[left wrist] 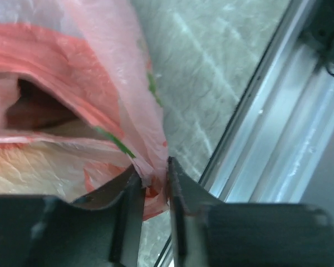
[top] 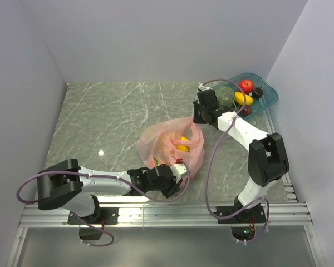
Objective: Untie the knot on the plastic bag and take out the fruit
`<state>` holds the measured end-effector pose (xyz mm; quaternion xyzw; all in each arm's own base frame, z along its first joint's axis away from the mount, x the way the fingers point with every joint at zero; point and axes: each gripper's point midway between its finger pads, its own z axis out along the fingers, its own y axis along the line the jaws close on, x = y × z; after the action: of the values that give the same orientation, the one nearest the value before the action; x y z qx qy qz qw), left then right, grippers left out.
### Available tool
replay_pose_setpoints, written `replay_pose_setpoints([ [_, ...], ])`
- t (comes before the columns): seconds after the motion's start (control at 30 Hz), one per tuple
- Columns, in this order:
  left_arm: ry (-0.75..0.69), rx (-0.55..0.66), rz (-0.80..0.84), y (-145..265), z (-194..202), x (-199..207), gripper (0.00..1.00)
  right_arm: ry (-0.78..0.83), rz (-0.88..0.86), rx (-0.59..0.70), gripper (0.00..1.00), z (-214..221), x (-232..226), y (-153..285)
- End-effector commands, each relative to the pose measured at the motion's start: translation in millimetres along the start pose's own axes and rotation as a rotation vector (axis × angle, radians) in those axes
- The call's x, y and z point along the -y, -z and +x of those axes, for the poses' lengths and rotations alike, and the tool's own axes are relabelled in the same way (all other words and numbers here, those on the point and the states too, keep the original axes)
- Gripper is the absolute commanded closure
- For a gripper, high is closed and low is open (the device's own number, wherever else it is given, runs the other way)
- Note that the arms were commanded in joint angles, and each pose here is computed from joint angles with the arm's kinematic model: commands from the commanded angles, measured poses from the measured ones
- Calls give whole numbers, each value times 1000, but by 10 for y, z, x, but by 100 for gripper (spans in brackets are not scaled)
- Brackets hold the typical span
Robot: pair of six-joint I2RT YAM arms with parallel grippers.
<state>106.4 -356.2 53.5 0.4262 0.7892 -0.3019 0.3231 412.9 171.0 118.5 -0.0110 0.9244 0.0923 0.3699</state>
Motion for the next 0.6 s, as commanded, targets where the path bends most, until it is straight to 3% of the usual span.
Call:
replay_pose_setpoints([
  [0.0, 28, 14, -60, 73, -49, -62, 71, 8, -108, 103, 75, -316, -323, 413],
  [0.03, 33, 37, -74, 95, -131, -74, 69, 36, -116, 114, 57, -251, -329, 490],
  [0.13, 53, 85, -83, 142, -278, -70, 57, 95, -166, 159, 40, -199, -513, 921],
  [0.37, 85, 163, -71, 235, -444, -38, 53, 184, -303, 176, 40, 85, -971, 1483],
  [0.57, 103, 184, -63, 293, -422, -38, 51, 250, -359, 53, 40, 440, -1171, 1291],
])
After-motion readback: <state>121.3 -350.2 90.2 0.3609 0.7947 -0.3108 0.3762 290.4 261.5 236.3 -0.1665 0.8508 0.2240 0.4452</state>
